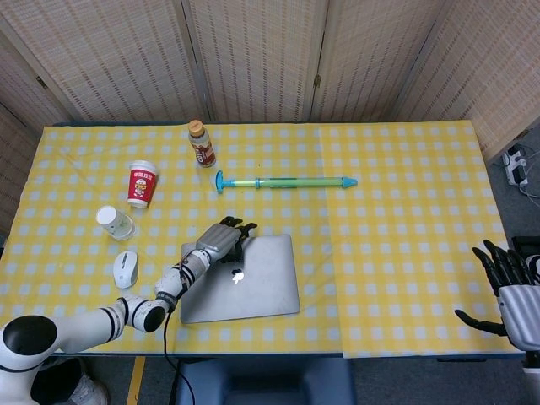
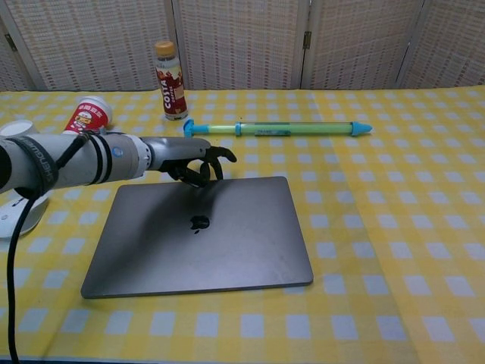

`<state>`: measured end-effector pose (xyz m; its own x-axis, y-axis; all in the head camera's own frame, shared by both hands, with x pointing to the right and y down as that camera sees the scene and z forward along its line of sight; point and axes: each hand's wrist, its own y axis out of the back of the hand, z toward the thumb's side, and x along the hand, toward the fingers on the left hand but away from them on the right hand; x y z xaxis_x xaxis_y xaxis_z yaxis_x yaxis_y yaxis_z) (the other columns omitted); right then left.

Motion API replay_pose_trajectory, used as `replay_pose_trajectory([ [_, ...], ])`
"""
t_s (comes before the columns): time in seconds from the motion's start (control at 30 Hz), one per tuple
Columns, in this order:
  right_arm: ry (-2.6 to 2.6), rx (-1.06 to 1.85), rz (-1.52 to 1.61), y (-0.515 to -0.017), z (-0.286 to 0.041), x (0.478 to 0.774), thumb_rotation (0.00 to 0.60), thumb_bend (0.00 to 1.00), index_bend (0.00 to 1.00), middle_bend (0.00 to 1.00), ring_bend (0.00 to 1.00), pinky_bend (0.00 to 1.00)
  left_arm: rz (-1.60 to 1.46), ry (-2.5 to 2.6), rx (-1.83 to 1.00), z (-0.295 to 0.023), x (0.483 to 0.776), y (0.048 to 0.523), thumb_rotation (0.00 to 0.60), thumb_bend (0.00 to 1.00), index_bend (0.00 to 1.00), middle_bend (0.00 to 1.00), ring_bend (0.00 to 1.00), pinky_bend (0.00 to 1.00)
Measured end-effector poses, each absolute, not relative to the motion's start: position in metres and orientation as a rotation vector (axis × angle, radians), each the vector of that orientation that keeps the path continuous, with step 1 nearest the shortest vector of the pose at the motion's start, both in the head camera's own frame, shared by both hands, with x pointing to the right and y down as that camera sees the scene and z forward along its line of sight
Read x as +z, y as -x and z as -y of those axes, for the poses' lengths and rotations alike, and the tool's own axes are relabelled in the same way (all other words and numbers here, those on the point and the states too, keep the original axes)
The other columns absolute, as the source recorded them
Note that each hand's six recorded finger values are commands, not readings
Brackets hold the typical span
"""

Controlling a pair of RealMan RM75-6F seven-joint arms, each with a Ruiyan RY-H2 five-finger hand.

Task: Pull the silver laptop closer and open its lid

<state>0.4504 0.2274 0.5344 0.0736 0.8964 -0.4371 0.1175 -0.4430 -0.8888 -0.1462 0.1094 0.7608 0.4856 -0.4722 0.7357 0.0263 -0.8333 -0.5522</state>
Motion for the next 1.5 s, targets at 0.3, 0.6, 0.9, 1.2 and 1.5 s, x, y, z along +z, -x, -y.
replay_pose_trajectory([
  [0.3, 1.665, 1.440, 1.025, -0.452, -0.227, 0.536, 0.496, 0.16, 0.00, 0.00, 0.01, 0.00, -0.329, 2.275, -1.225, -0.124, 0.746, 0.130, 0.360, 0.96, 0.08, 0.28, 0.11, 0.00],
  [0.6, 1.670, 1.427, 1.029, -0.452, -0.224, 0.536, 0.497, 0.16, 0.00, 0.00, 0.02, 0.00, -0.399, 2.243, -1.165, -0.117, 0.730, 0.136, 0.406, 0.77, 0.01, 0.24, 0.07, 0.00],
  [0.9, 1.683, 1.387, 1.019, -0.445, -0.216, 0.536, 0.499, 0.16, 0.00, 0.00, 0.02, 0.00, -0.542, 2.083, -1.064, -0.098, 0.687, 0.180, 0.470, 0.45, 0.00, 0.19, 0.06, 0.00],
  [1.2, 1.701, 1.356, 1.000, -0.439, -0.207, 0.536, 0.499, 0.16, 0.00, 0.00, 0.02, 0.00, -0.622, 1.961, -1.012, -0.107, 0.649, 0.232, 0.473, 0.31, 0.00, 0.14, 0.04, 0.00],
  [1.5, 1.757, 1.326, 0.965, -0.427, -0.198, 0.539, 0.500, 0.16, 0.00, 0.00, 0.02, 0.00, -0.583, 1.916, -0.906, -0.160, 0.622, 0.273, 0.501, 0.31, 0.00, 0.13, 0.05, 0.00],
])
